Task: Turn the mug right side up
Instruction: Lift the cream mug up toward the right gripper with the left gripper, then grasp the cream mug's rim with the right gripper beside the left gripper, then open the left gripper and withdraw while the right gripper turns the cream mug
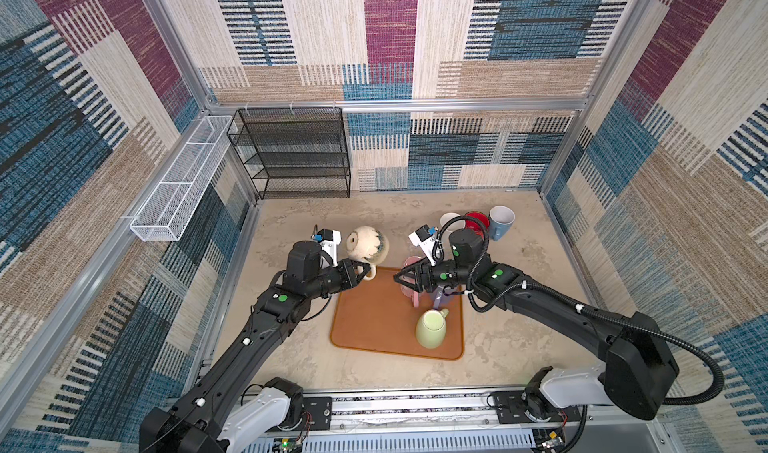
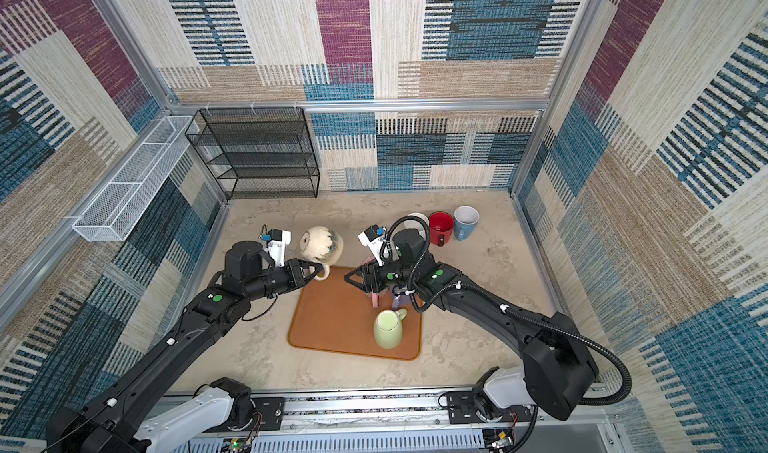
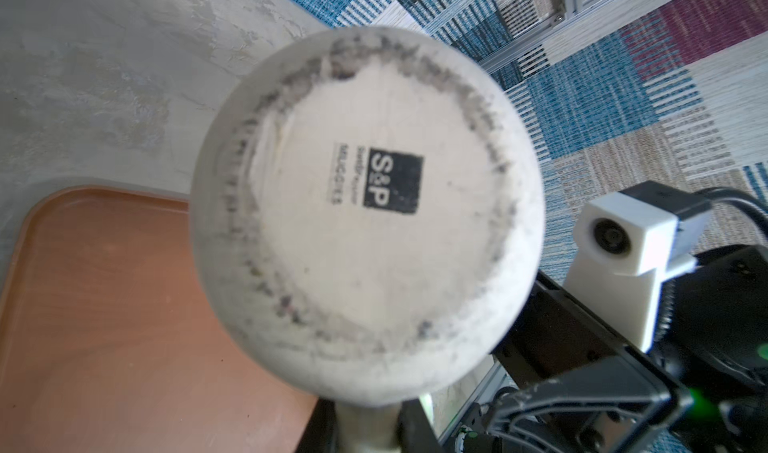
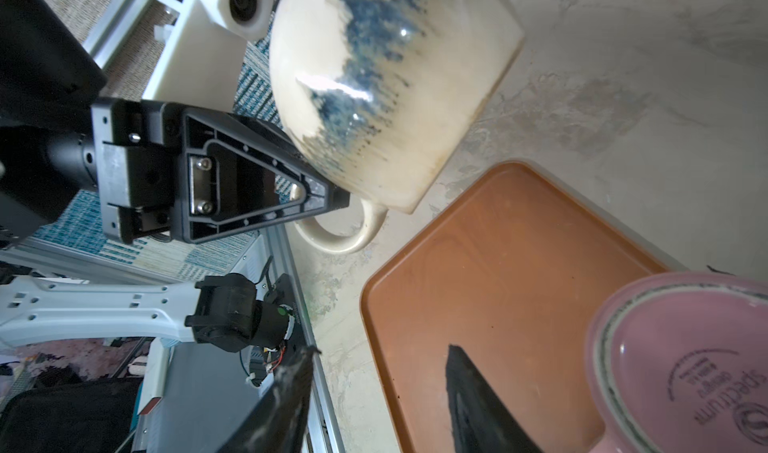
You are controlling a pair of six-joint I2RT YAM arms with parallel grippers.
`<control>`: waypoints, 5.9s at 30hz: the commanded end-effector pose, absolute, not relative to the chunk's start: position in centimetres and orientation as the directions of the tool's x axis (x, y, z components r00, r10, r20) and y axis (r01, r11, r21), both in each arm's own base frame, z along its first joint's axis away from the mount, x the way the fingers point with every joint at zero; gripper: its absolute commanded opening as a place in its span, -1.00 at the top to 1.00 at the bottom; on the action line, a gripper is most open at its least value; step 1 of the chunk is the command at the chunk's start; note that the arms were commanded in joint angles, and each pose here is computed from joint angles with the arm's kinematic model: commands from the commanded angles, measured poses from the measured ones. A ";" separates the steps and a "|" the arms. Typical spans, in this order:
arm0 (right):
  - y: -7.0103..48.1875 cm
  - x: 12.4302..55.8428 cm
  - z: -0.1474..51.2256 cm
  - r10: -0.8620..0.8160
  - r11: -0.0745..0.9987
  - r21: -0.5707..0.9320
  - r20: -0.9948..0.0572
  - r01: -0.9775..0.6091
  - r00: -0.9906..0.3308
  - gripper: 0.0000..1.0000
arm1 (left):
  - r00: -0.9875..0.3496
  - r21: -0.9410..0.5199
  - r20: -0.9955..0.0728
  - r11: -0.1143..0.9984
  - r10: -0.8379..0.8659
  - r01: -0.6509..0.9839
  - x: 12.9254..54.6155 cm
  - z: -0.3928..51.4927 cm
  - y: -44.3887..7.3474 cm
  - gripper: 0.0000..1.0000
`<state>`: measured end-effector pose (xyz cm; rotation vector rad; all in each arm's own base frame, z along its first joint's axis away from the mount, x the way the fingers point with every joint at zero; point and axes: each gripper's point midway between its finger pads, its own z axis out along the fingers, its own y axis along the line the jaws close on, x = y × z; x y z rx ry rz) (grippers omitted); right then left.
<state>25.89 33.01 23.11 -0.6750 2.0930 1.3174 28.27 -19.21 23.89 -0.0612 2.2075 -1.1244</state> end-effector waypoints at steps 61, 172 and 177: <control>34.8 30.7 31.7 0.139 -0.096 0.794 -0.587 -0.601 -0.798 0.08 | -0.674 -0.781 -0.624 0.297 -0.396 0.549 31.0 35.8 -23.6 1.00; 32.7 33.9 29.2 0.223 -0.029 0.841 -0.522 -0.541 -0.823 1.00 | -0.683 -0.756 -0.647 0.409 -0.341 0.512 31.9 30.1 -24.5 0.14; 31.8 34.6 28.6 0.218 0.031 0.837 -0.540 -0.547 -0.813 1.00 | -0.676 -0.735 -0.664 0.449 -0.320 0.509 31.3 30.0 -23.9 -0.01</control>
